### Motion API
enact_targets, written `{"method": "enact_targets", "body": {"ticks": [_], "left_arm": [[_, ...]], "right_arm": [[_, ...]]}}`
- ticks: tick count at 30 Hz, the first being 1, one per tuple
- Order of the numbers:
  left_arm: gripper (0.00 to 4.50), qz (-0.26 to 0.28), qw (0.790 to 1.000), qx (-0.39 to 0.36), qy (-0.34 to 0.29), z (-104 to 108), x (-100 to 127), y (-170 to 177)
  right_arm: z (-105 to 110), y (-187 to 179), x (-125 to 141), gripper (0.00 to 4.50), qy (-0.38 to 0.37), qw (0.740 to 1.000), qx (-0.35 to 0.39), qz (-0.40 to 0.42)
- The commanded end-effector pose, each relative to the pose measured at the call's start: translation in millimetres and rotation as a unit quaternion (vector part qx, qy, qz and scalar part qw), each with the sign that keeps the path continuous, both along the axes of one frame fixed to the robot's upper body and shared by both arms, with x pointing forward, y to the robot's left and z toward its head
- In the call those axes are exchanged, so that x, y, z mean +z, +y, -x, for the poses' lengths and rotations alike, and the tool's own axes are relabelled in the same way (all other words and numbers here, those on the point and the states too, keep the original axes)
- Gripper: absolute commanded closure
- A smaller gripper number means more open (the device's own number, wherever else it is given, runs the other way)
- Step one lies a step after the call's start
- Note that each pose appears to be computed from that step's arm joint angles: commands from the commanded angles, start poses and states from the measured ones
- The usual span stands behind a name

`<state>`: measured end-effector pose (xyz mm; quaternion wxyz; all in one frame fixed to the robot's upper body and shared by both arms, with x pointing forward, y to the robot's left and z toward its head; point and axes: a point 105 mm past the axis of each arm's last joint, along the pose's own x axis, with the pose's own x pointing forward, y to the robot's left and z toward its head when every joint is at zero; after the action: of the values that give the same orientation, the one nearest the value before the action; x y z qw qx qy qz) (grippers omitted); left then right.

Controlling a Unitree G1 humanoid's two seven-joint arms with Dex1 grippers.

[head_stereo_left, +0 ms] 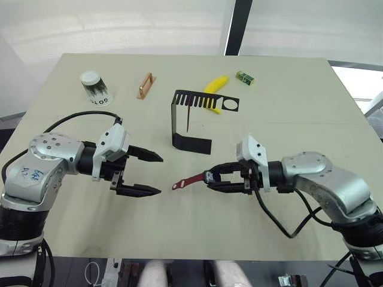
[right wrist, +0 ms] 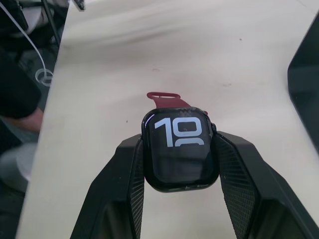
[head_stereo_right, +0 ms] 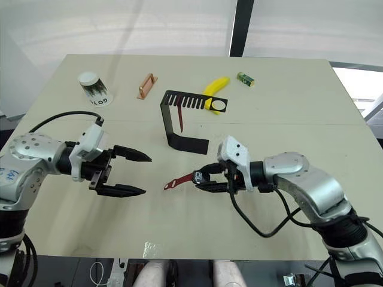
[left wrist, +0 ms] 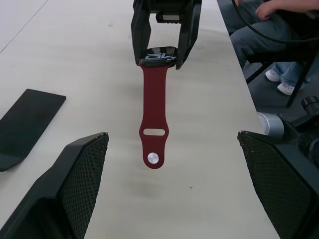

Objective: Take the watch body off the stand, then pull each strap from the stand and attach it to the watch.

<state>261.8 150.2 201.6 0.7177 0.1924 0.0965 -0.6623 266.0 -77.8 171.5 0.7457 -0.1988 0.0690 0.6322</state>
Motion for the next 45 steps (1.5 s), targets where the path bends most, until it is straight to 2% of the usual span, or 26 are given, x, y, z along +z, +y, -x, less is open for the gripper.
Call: {"method": "enact_targets", "body": {"ticks": [1,8,23,41,45], "left_arm": [[0.02,-0.008,0.999,0.008,-0.036,2,7,3],[0.02,-0.040,0.998,0.011,-0.039,9,-6,11],[0.02,-0.025,0.999,0.015,-0.031,9,-7,6],[0.02,-0.079,0.996,0.037,-0.032,16,-17,33],[0.02,-0.097,0.994,0.044,-0.035,16,-20,40]], "right_arm": [[7,6,2,2.89,-0.090,0.995,0.048,0.013],[3,13,-8,2.89,-0.108,0.993,0.039,0.017],[0,12,-9,2.89,-0.132,0.990,0.033,0.035],[10,35,-13,2.89,-0.102,0.993,0.058,0.000],[10,32,-31,2.89,-0.072,0.996,0.053,0.028]]}}
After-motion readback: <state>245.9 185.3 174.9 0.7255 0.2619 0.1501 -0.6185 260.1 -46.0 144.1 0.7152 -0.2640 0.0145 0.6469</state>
